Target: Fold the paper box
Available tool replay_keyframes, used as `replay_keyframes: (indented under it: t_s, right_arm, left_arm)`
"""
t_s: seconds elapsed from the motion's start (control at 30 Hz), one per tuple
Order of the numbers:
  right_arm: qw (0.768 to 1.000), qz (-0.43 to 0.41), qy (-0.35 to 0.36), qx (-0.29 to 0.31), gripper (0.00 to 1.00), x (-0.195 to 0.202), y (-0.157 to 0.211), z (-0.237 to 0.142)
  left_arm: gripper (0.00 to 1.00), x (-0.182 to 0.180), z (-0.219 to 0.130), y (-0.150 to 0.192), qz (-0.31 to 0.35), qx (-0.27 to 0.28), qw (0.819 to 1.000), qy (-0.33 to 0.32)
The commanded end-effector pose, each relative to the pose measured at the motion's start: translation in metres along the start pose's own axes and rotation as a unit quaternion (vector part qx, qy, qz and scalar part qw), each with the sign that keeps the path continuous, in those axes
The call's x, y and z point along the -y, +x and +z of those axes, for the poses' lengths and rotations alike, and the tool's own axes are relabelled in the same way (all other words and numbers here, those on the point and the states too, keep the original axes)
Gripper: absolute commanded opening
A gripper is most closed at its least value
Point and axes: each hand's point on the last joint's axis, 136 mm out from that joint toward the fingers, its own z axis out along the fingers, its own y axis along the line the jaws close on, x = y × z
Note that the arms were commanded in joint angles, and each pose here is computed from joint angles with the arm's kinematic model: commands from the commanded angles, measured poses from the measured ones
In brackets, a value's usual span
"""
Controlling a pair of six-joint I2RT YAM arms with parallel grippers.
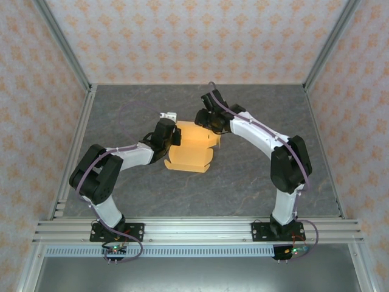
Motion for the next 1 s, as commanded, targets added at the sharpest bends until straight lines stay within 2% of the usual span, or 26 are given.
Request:
replay_keyframes:
  t_s: [0.0, 0.27, 0.7, 0.97]
  right_arm:
    - [0.998, 0.049, -0.039, 0.006, 0.47, -0.010, -0.003, -0.003]
    - [0.999, 0.040, 0.003, 0.033, 0.54, 0.008, -0.008, -0.005]
    - [0.994, 0.088, -0.058, 0.037, 0.32, -0.006, -0.012, -0.001]
    - [0.993, 0.087, -0.061, 0.053, 0.31, 0.000, -0.015, -0.012]
  left_arm:
    - [0.00, 0.003, -0.012, -0.023, -0.021, 0.042, 0.999, 0.000]
    - [0.00, 0.004, -0.013, -0.025, -0.025, 0.044, 0.999, 0.002]
    - [0.00, 0.005, -0.012, -0.022, -0.024, 0.042, 0.999, -0.002]
    - [0.00, 0.003, -0.013, -0.023, -0.022, 0.042, 0.999, -0.006]
